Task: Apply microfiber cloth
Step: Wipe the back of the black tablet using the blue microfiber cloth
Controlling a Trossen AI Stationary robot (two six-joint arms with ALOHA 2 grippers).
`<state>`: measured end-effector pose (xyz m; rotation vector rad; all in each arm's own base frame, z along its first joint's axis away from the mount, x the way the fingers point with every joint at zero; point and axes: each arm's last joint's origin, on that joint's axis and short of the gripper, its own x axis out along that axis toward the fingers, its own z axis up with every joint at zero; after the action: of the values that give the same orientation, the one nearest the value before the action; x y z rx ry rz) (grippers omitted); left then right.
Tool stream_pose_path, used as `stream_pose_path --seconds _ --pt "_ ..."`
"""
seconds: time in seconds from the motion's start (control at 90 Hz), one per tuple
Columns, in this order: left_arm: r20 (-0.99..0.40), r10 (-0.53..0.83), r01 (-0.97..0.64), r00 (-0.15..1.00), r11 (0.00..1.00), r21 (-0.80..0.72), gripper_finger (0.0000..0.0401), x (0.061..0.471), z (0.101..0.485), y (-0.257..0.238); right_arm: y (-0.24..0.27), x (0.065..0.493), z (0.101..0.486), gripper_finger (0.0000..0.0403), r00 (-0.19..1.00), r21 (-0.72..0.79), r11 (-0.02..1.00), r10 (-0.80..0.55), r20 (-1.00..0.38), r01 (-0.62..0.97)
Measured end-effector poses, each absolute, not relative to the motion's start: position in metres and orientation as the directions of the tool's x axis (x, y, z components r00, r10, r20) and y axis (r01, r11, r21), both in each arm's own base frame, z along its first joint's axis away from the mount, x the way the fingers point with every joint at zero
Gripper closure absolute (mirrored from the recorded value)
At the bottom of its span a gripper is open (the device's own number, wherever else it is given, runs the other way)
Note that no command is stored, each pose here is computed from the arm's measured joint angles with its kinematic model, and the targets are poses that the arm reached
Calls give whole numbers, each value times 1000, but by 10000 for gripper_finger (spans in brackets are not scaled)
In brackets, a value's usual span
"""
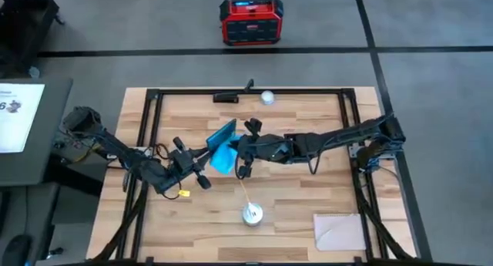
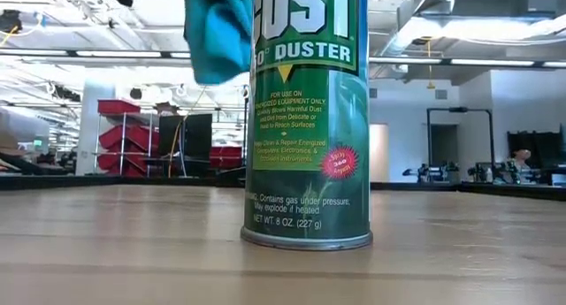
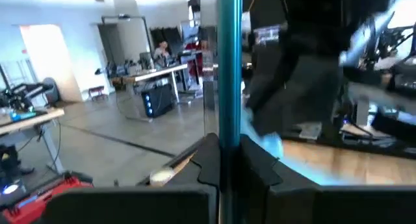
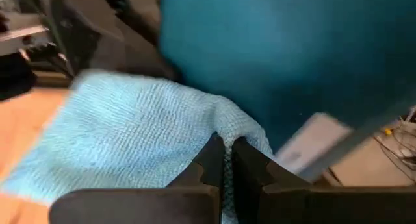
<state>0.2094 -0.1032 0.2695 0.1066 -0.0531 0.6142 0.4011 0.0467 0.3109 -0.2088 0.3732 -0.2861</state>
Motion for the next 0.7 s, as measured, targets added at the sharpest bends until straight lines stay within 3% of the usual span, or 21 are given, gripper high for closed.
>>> stream_pose_path --seconds 0.433,0.7 --pt "94 563 -571 821 815 102 397 208 272 -105 24 395 310 403 833 -301 906 -401 -382 298" --pt "88 566 -572 820 813 105 397 208 271 -105 28 398 316 403 872 -258 923 -361 -332 284"
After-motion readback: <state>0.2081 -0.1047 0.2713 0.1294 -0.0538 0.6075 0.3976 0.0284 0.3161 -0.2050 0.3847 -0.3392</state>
